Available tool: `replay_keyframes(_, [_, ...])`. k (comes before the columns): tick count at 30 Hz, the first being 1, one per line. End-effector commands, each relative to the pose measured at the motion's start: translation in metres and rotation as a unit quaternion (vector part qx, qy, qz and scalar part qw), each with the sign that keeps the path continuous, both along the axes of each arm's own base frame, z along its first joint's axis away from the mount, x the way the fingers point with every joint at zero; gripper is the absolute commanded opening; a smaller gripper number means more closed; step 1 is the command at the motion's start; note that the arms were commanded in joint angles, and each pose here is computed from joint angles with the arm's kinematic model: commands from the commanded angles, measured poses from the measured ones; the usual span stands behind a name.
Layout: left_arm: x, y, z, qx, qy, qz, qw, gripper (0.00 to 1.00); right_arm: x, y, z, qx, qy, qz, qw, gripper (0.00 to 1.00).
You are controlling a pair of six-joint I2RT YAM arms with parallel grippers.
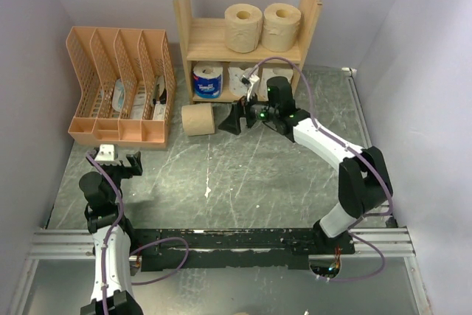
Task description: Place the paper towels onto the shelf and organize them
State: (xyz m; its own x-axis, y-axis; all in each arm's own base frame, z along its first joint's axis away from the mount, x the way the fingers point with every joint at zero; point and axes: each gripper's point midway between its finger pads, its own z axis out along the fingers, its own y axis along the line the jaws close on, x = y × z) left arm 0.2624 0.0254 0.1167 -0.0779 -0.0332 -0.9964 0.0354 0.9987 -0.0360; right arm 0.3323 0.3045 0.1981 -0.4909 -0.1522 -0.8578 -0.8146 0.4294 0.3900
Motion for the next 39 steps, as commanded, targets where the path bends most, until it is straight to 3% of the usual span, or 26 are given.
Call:
replay_keyframes(1, [-0.006, -0.004, -0.030, -0.010, 0.021, -0.009, 1.000, 1.00, 0.032, 0.017, 0.022, 0.061, -0.044, -0.019, 0.997, 0.96])
replay_keyframes(6, [-0.006, -0.004, -0.029, -0.009, 0.019, -0.009, 1.000, 1.00, 0.056, 0.023, 0.002, 0.055, -0.054, -0.046, 0.996, 0.95])
replay_keyframes(19, [-0.006, -0.005, -0.029, -0.009, 0.018, -0.009, 1.000, 1.00, 0.080, 0.068, -0.044, 0.064, 0.015, -0.020, 0.998, 0.91])
replay_keyframes(27, [-0.006, -0.005, -0.029, -0.008, 0.019, -0.009, 1.000, 1.00, 0.101, 0.075, -0.071, 0.031, 0.063, -0.065, 0.995, 0.86])
replay_keyframes(39, [-0.006, -0.005, -0.029, -0.008, 0.017, -0.009, 1.000, 1.00, 0.092, 0.062, -0.080, 0.010, 0.099, -0.120, 0.988, 0.82])
